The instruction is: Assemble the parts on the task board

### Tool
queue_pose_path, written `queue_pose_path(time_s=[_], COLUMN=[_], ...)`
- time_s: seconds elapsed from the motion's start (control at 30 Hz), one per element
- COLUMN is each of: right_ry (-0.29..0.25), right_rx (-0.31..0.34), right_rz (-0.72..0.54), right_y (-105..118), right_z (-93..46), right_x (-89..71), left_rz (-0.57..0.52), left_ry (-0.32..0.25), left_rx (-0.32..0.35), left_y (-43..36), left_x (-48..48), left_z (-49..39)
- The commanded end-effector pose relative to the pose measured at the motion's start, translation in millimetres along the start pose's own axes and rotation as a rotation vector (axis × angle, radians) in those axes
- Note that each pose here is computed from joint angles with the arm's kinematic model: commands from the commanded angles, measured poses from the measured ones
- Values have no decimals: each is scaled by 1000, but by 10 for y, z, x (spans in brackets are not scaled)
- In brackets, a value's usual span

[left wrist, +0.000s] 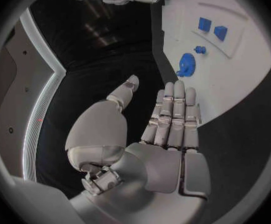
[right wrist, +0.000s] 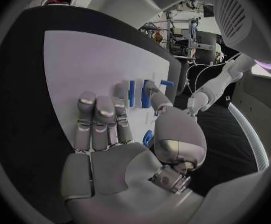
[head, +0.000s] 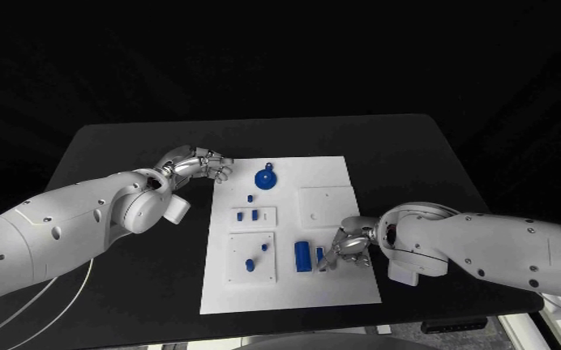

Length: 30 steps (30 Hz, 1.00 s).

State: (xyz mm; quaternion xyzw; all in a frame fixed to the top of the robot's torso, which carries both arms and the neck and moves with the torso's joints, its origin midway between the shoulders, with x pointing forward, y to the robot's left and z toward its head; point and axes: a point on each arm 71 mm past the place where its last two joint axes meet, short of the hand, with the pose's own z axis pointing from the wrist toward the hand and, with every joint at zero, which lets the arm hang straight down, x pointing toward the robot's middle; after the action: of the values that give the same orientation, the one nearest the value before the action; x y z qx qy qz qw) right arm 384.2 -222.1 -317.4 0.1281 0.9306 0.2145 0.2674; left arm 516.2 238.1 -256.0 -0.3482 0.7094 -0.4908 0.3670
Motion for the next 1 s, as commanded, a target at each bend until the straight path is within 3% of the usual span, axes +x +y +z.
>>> queue_pose_path(time_s=[0.03,0.2,0.47,0.6,0.8,0.9,1.0], right_ry=[-20,-101,-215,-314,-463,-532,-570], right_rx=[-4,-67,-308,-394,-420,-435,-452], right_rz=[95,143,292,348,458,480,513], right_y=[-68,-29,171,265,212,162,106], right_z=[6,-9,-50,-36,173,247,320], right_x=[-65,-337,-946,-1288,-1745,-1952,-2041], left_rz=[-3,-14,-22,-35,-95,-152,-155], left_ry=[9,-7,-70,-110,-198,-228,-236], left_rx=[9,12,40,59,81,81,74], left_y=[-14,-19,-71,-121,-212,-237,-230], left_x=[20,5,-86,-165,-324,-383,-451], left_z=[0,-14,-48,-40,18,97,155])
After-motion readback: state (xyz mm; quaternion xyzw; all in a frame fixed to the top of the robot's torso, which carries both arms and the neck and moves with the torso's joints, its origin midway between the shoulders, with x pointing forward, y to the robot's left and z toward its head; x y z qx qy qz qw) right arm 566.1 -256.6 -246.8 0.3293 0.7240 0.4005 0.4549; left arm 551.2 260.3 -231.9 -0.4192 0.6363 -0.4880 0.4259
